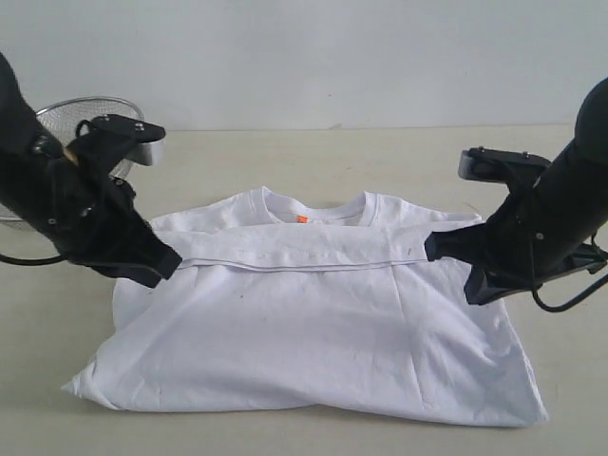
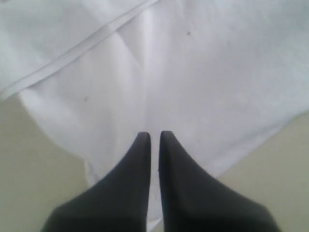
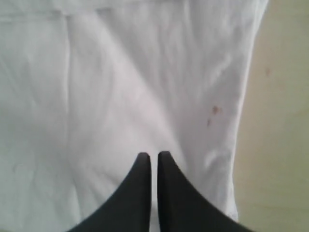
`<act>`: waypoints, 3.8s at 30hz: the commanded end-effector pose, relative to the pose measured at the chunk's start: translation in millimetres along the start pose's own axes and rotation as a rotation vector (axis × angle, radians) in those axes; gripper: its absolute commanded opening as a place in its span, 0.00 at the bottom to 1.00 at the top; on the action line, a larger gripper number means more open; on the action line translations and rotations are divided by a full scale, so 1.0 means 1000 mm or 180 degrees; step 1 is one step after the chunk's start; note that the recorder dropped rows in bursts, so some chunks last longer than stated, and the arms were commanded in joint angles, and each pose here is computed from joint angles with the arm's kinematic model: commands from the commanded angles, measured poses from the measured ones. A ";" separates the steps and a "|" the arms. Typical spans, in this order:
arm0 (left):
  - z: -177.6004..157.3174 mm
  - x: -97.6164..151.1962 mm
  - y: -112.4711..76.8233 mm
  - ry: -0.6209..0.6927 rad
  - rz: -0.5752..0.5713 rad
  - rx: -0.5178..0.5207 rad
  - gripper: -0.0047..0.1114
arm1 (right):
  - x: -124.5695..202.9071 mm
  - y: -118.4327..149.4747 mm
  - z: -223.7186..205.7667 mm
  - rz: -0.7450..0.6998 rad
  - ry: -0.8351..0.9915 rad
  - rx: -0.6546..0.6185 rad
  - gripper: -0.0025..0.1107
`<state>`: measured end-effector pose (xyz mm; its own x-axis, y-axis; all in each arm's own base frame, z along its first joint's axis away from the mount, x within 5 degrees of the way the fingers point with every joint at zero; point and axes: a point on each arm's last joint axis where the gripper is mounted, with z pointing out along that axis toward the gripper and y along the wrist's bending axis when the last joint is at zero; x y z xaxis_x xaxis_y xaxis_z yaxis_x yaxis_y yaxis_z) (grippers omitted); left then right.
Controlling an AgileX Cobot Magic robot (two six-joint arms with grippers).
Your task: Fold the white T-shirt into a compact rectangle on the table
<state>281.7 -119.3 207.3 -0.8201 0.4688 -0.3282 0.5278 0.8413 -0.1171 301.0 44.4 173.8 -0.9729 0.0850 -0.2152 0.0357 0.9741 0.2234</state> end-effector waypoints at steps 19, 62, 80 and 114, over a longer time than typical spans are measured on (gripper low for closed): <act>0.099 -0.064 0.023 0.0230 0.0268 0.0239 0.08 | -0.005 0.009 -0.012 -0.0154 0.0087 -0.0182 0.02; 0.025 -0.116 0.018 0.0475 0.0304 0.0288 0.08 | -0.060 0.011 0.030 -0.0384 0.0014 -0.0193 0.02; 0.077 -0.059 0.018 0.0954 0.0108 0.0370 0.08 | -0.094 0.008 0.065 -0.0234 -0.0216 -0.0141 0.02; 0.094 -0.080 0.055 0.0403 0.0671 -0.0750 0.08 | -0.053 0.025 0.032 -0.0370 -0.0041 -0.0013 0.02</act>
<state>391.0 -137.5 146.4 -0.7293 0.6537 -0.2019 0.6429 0.7558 0.1245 372.9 65.3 158.6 -0.9722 -0.0097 -0.2339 -0.0585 0.9775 0.2025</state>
